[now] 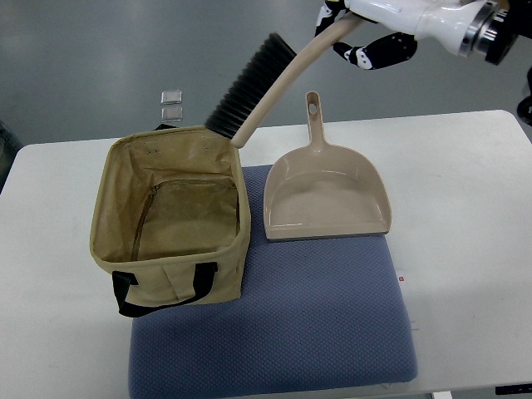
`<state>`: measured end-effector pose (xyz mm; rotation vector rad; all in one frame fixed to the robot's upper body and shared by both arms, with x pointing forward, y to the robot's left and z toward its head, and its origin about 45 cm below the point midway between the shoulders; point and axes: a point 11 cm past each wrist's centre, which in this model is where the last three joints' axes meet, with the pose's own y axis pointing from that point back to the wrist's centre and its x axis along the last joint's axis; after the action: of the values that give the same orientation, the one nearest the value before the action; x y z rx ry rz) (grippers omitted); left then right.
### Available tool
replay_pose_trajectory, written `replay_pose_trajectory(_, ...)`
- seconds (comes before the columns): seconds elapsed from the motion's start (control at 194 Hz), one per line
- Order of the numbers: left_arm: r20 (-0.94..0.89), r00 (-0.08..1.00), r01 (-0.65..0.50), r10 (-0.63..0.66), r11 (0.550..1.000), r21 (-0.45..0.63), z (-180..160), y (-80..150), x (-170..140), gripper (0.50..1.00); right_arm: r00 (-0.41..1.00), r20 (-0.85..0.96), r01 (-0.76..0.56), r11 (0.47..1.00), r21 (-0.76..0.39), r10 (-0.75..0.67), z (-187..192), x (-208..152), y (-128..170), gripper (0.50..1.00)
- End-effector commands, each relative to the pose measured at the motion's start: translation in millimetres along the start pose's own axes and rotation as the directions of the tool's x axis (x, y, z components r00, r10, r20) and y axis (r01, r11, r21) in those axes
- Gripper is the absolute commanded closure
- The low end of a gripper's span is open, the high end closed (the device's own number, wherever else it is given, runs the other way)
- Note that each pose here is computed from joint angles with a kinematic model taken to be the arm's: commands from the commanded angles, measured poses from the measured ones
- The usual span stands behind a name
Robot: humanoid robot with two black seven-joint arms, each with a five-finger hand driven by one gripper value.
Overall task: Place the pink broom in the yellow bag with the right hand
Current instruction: 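Lift the brush with the right hand and carry it over the tan bag, then lower the brush into the tan bag and open the right hand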
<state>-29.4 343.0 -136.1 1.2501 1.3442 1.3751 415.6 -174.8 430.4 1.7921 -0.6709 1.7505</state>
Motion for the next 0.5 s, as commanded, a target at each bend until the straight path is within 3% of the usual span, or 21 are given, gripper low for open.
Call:
replay_pose_trajectory(0.0, 0.0, 1.0, 0.0, 0.0, 1.0, 0.0, 0, 0, 0, 0.5, 1.0, -0.012, 0.019, 0.998, 0.055, -0.019, -26, -9, -29, 1.0)
replay_pose_trajectory(0.15, 0.0, 1.0, 0.0, 0.0, 1.0, 0.0, 0, 0, 0, 0.5, 0.998, -0.006, 0.065, 0.99, 0.125, -0.065, -58, -32, -55, 1.0)
replay_pose_trajectory(0.407, 0.0, 1.0, 0.0, 0.0, 1.0, 0.0, 0, 0, 0, 0.5, 0.992, -0.015, 0.129, 0.978, 0.165, -0.128, -80, -59, -72, 1.0)
replay_pose_trajectory(0.495, 0.0, 1.0, 0.0, 0.0, 1.0, 0.0, 0, 0, 0, 0.5, 0.992, -0.007, 0.127, 0.978, 0.163, -0.128, -81, -61, -75, 0.844)
